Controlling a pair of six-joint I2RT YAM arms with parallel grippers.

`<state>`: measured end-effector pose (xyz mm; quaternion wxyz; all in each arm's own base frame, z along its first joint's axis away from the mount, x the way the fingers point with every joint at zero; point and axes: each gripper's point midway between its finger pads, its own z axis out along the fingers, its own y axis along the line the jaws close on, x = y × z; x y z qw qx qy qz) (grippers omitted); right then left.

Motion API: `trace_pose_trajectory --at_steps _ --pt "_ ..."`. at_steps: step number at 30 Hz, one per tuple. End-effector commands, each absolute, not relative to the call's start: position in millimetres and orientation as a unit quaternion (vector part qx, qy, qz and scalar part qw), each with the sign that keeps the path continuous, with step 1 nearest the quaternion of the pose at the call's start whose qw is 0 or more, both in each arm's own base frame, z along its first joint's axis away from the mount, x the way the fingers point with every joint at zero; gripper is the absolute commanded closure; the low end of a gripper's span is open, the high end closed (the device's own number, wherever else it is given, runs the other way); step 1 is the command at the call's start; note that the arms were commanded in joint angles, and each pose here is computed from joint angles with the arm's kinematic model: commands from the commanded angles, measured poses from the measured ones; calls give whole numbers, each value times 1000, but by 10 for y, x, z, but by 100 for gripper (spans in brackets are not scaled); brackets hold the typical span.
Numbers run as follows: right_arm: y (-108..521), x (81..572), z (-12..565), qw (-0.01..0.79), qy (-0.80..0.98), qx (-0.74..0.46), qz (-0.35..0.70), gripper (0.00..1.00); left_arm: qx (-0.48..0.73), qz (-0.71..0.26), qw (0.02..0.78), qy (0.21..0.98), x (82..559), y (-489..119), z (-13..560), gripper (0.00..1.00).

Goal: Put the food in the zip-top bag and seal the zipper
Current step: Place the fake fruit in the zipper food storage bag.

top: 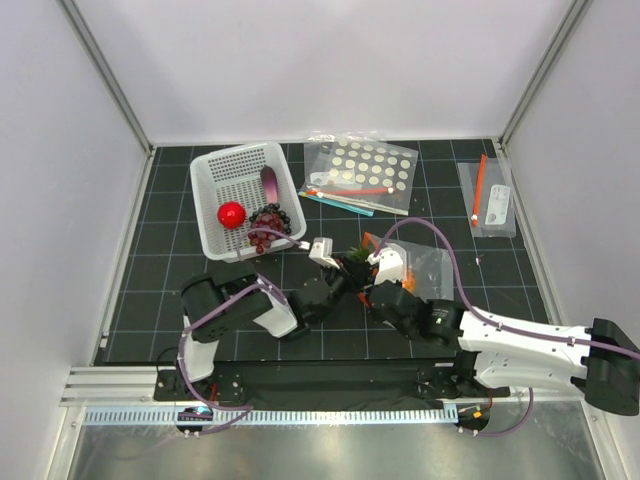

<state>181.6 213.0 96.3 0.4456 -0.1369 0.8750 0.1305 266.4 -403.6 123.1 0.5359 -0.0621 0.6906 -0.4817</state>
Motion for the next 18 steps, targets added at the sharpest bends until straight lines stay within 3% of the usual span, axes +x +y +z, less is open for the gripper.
trace_pose_trajectory --at_steps 1,7,9,15,16,17,18 --pt "2265 1834 1131 465 858 -138 168 99 -54 -474 551 685 2626 -4127 1151 100" --pt "2260 1804 1217 475 848 -138 191 99 -28 -469 550 690 2564 -4176 1027 99" --pt "2250 1803 1255 480 844 -136 196 99 -26 -466 549 693 2538 -4159 999 95" --pt "2245 1774 1374 490 833 -135 218 99 1 -447 552 704 2507 -4116 962 65" --pt "2230 1783 1405 495 831 -131 220 99 3 -442 552 708 2501 -4105 976 42" --pt "2201 1796 1422 500 829 -126 216 99 3 -437 551 711 2504 -4083 971 32" --pt "2187 1802 1493 508 824 -121 222 99 4 -431 552 714 2506 -4071 970 29"
